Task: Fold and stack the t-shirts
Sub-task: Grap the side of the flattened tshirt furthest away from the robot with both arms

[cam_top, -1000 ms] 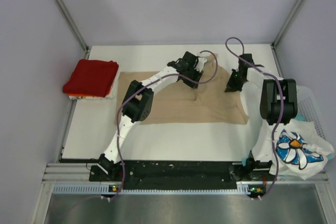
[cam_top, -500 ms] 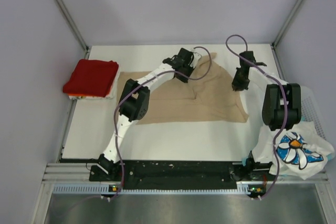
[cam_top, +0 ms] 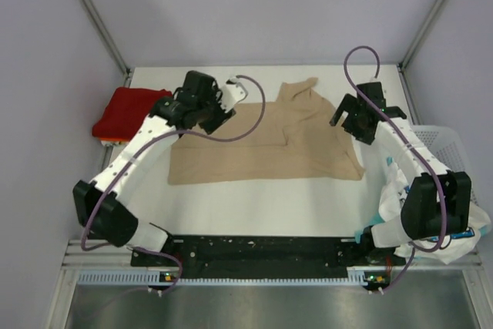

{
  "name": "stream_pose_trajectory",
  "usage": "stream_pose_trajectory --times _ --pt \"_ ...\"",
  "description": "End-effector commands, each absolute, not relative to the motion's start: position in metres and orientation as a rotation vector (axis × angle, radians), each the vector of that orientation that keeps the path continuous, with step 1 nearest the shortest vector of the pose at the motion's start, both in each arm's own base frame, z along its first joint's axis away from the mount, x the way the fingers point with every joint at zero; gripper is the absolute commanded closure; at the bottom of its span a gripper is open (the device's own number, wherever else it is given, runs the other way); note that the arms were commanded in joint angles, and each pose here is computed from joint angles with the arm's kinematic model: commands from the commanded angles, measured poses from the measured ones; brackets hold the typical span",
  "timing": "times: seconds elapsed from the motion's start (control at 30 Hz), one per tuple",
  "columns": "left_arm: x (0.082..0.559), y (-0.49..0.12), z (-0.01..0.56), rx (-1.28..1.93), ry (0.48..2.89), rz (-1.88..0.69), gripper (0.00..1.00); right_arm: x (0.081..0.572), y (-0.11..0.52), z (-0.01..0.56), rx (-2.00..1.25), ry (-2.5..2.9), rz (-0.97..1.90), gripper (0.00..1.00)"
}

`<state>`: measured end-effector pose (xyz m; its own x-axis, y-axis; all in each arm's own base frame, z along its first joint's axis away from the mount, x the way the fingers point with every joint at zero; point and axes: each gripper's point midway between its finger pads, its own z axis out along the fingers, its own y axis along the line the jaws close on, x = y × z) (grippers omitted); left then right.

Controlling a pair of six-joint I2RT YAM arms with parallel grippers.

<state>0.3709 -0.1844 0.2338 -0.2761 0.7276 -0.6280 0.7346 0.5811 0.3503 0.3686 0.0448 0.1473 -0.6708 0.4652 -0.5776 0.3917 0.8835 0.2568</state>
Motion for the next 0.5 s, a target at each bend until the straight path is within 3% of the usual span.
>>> stream_pose_trajectory --times 0.0,0.2,0.47 --pt "0.285 -0.111 0.166 1.343 2.279 0.040 0.47 0.338 0.060 0.124 0.796 2.413 0.271 0.07" --pt "0.233 -0.058 0.105 1.331 2.365 0.150 0.48 0.318 0.066 0.107 0.774 2.462 0.238 0.12" --pt "0.246 -0.052 0.076 1.395 2.172 0.207 0.47 0.287 0.038 0.098 0.830 2.433 0.057 0.13"
